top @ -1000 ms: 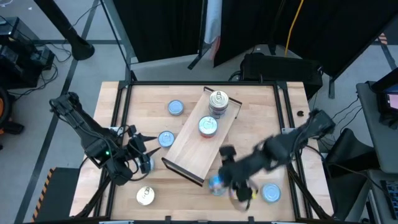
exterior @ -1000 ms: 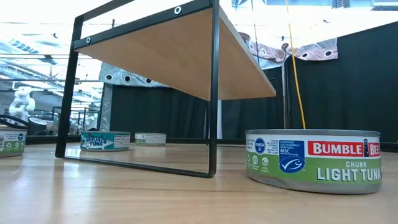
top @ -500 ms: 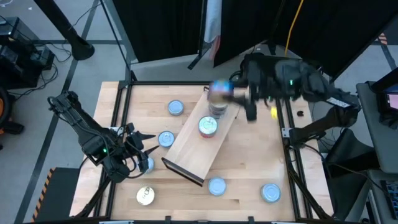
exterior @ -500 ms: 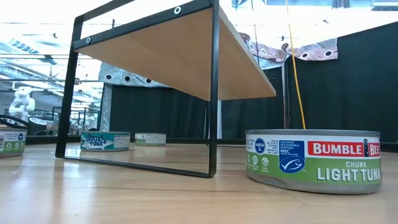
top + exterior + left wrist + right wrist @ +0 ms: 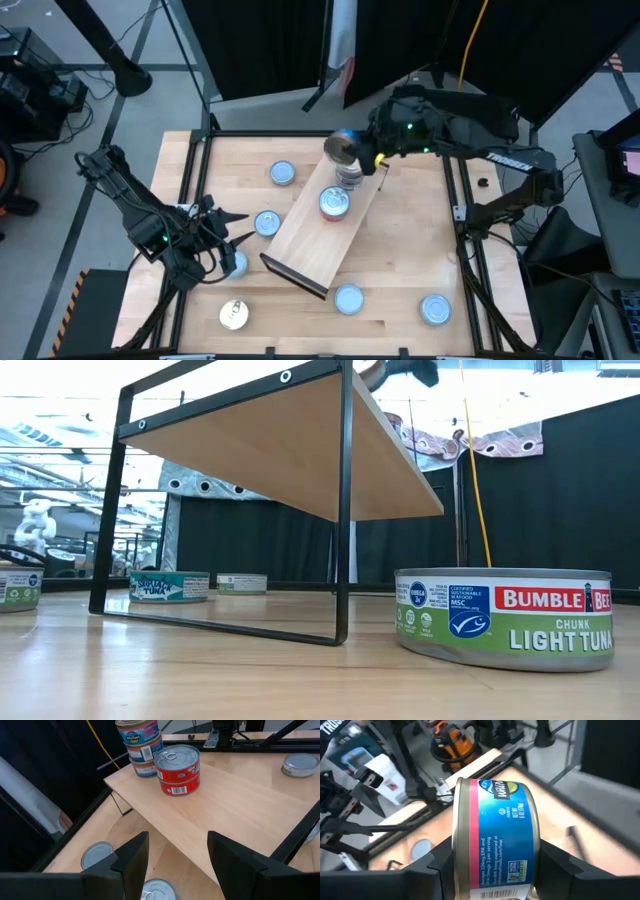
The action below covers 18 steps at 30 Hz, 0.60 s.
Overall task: Stack canned seafood by type on shelf
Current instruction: Stack the blue tuna can on top of the blue tuna can on the shelf
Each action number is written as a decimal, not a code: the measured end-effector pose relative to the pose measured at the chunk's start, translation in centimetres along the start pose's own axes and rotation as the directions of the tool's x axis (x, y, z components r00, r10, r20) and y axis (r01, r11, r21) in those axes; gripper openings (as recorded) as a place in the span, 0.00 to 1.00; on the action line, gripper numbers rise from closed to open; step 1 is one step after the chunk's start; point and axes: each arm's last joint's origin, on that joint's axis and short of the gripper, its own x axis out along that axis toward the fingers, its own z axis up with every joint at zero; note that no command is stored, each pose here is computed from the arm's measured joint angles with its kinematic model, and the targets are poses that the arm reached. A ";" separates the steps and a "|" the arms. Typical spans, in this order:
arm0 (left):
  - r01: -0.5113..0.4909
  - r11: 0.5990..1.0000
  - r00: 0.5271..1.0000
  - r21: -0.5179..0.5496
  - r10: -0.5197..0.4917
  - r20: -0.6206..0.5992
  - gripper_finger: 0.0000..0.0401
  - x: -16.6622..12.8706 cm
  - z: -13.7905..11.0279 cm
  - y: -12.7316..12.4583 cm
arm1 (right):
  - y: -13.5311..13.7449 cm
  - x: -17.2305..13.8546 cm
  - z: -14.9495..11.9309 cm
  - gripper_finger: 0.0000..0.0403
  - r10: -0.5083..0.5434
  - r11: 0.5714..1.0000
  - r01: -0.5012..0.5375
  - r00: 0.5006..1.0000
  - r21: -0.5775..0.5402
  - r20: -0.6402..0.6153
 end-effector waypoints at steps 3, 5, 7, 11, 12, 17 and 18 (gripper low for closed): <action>0.005 1.000 1.000 -0.012 -0.005 0.005 0.50 -0.2 0.1 0.3 | -0.7 1.0 -1.5 0.46 0.038 0.998 -0.038 0.999 0.047 0.000; 0.009 1.000 1.000 -0.014 -0.009 0.008 0.50 -0.3 0.2 0.4 | -0.9 1.0 -2.0 0.46 0.072 0.995 -0.073 0.997 0.070 0.026; 0.015 1.000 1.000 -0.012 -0.015 0.009 0.50 -0.4 0.1 0.4 | -1.1 0.7 -2.7 0.46 0.080 0.992 -0.082 0.996 0.091 0.028; 0.021 1.000 1.000 -0.008 -0.020 0.010 0.50 -0.5 0.1 0.3 | -1.7 -0.3 -3.8 0.46 0.092 0.986 -0.098 0.994 0.135 0.054; 0.021 1.000 1.000 -0.008 -0.021 0.010 0.50 -0.5 0.1 0.3 | -1.8 -0.5 -4.1 0.46 0.098 0.983 -0.107 0.993 0.149 0.068; 0.020 1.000 1.000 -0.003 -0.020 0.010 0.50 -0.5 0.1 0.3 | -2.6 -0.6 -5.5 0.47 0.120 0.967 -0.142 0.986 0.209 0.117; 0.020 1.000 1.000 0.007 -0.020 0.010 0.50 -0.5 0.1 0.3 | -2.8 -0.4 -5.9 0.47 0.114 0.965 -0.137 0.987 0.223 0.115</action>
